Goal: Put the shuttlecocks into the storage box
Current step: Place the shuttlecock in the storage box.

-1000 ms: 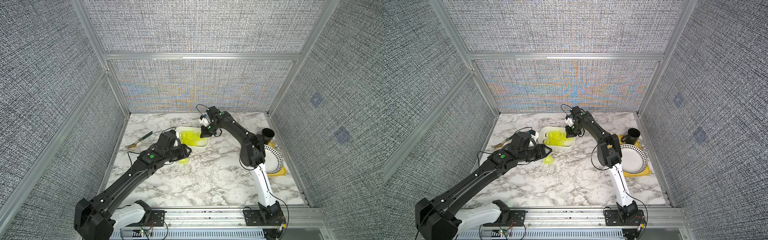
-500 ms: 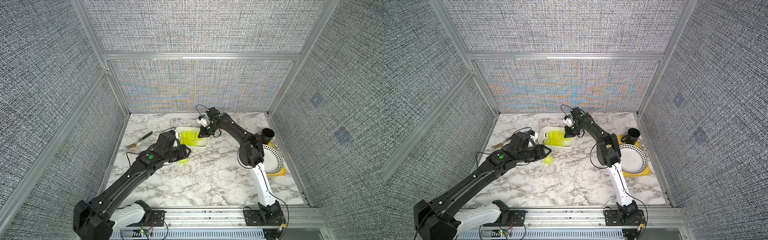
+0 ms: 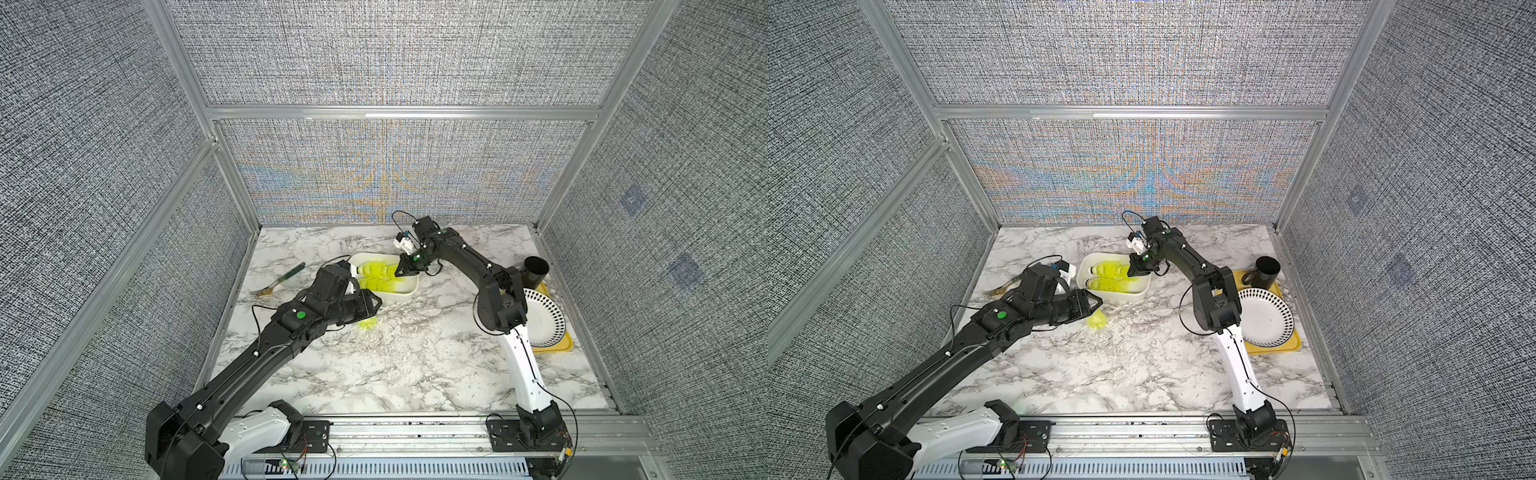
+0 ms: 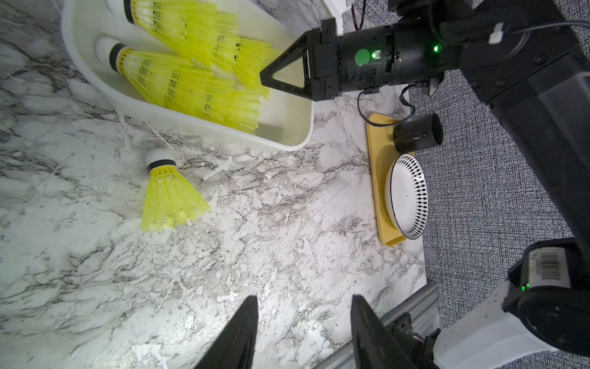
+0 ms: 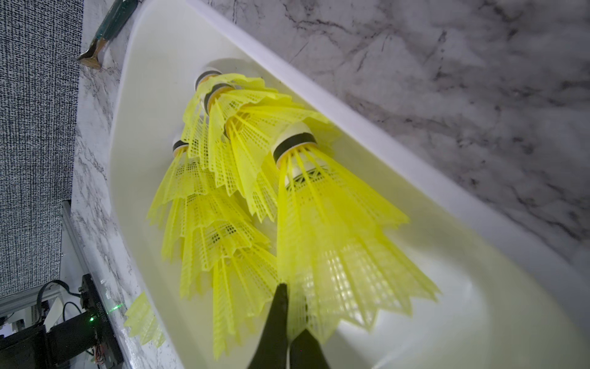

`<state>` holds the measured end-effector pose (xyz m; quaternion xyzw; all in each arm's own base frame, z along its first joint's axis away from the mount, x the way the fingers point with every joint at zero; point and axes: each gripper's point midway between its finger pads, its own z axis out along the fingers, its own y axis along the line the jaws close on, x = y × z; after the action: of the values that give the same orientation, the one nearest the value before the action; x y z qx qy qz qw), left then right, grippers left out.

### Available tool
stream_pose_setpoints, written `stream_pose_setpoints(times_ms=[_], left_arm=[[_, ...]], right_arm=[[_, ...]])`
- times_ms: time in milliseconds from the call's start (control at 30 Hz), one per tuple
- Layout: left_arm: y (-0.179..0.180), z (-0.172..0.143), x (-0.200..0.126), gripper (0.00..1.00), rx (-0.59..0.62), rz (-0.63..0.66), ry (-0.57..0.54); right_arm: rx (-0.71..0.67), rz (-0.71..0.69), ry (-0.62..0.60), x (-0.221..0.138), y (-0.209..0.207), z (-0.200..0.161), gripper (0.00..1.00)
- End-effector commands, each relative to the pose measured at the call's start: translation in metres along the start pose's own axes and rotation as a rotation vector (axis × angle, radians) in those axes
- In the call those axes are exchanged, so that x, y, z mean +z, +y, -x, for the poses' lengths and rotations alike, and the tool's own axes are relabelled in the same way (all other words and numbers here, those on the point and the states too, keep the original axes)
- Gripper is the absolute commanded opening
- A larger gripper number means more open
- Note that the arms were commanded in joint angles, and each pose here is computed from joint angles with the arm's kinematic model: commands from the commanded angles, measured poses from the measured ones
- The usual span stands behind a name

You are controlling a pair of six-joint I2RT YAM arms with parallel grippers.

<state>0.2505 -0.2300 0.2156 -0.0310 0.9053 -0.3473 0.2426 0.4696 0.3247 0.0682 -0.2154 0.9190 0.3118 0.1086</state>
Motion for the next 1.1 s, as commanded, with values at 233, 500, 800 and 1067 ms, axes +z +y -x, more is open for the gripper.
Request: stream_pose_setpoints(times_ms=[233,500,800,1067], left_arm=[[0.005,-0.006,-0.004,0.50,0.004,0.016,0.015],[0.006,-0.007,-0.005,0.50,-0.001,0.019,0.014],[0.007,-0.008,-0.004,0.50,-0.005,0.020,0.018],[0.007,-0.009,-0.001,0.50,-0.009,0.018,0.024]], right_arm=[[-0.076,0.103,-0.044,-0.007,0.018,0.011,0.00],[-0.077,0.138,-0.034,-0.004,0.022,0.008,0.00],[-0.060,0.147,-0.024,0.008,0.016,0.006,0.00],[-0.037,0.082,-0.034,0.008,0.005,0.006,0.09]])
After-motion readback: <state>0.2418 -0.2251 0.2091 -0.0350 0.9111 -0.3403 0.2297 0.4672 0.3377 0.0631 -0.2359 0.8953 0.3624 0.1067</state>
